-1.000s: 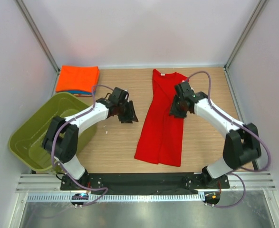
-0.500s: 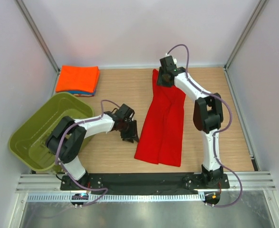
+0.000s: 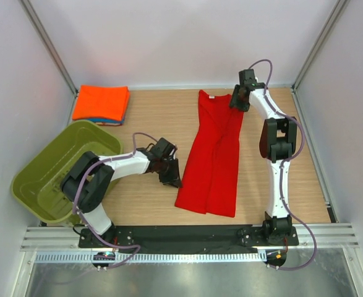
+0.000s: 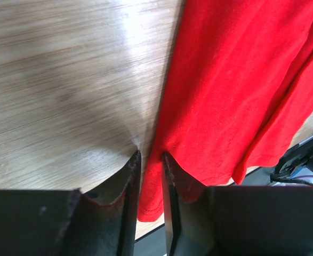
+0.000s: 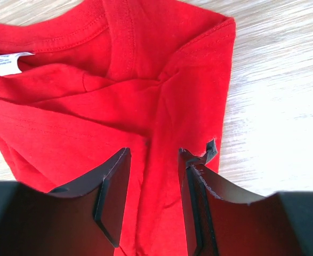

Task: Fold and stack the t-shirts
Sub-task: Fold the tshirt

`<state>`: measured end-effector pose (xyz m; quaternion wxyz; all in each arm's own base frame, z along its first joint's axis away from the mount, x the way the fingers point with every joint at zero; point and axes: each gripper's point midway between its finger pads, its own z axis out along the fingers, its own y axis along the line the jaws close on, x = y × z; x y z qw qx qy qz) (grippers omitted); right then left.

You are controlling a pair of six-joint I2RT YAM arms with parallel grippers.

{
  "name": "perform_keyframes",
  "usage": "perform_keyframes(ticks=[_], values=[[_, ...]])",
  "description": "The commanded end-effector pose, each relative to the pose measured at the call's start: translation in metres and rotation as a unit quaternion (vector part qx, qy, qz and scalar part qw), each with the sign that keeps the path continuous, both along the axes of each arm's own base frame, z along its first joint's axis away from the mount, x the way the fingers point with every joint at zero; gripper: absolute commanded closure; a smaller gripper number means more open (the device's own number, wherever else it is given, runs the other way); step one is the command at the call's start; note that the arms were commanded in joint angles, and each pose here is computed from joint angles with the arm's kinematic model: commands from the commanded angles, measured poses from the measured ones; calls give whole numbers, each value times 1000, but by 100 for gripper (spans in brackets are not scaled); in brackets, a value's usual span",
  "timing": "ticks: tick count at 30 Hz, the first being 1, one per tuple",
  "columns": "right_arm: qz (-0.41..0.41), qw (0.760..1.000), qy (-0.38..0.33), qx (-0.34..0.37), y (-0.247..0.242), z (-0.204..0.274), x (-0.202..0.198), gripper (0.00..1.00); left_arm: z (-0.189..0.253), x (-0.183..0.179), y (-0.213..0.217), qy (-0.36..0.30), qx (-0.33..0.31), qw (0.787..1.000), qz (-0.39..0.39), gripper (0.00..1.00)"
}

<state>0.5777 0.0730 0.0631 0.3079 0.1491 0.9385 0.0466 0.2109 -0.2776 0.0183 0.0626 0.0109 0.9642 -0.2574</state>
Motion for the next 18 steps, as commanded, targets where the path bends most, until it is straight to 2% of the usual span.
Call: perform_keyframes(ticks=[1,13,18], values=[[43,999,-10,14,23,6,3,52,-18,-12,6,13,21,1000,-9,77],[33,999,-6,23,24,-16,12,53,-25,-25,9,22,26,999,-7,93],[30,999,-6,26,25,-18,13,59,-25,-27,9,23,27,999,-6,98]])
